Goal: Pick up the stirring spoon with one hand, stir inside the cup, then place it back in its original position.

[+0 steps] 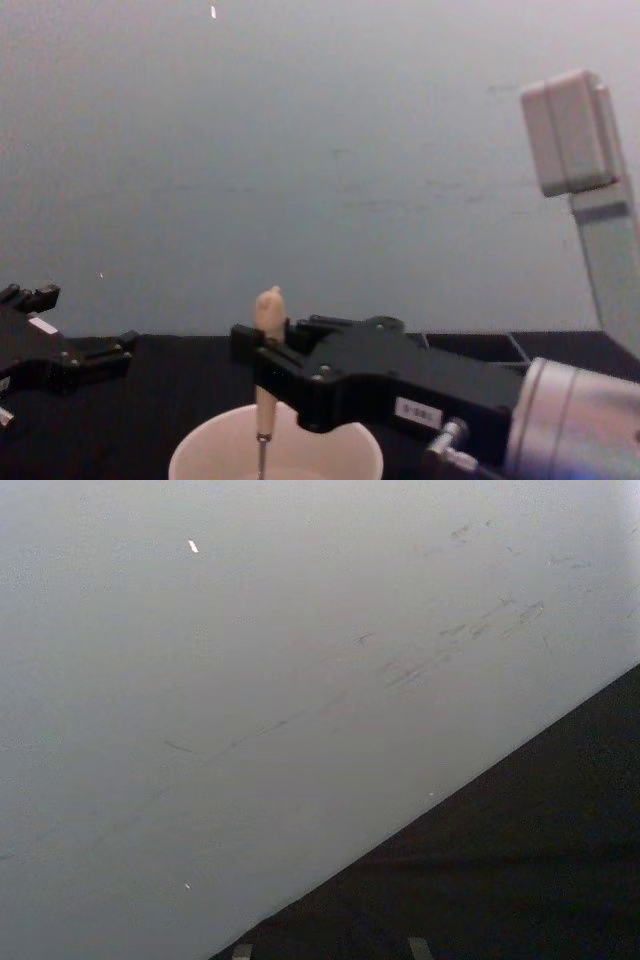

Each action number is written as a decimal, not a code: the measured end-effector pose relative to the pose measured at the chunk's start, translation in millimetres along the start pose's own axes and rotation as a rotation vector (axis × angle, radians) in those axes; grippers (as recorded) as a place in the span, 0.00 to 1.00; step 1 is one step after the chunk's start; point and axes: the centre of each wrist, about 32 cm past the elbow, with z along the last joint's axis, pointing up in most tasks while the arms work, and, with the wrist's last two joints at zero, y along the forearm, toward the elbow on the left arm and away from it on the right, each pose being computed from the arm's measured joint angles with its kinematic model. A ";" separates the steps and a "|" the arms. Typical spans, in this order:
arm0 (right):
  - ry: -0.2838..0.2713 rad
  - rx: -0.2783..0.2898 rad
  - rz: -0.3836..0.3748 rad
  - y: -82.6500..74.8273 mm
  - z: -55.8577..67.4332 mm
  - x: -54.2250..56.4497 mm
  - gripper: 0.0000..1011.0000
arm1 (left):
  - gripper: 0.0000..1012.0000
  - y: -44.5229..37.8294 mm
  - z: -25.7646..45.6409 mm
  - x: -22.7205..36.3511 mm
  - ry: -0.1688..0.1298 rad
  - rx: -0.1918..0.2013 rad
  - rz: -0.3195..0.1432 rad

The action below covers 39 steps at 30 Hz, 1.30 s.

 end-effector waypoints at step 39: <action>-0.029 -0.007 -0.124 5.6 -2.2 25.8 0.21 | 0.99 0.0 0.0 0.0 0.000 0.000 0.000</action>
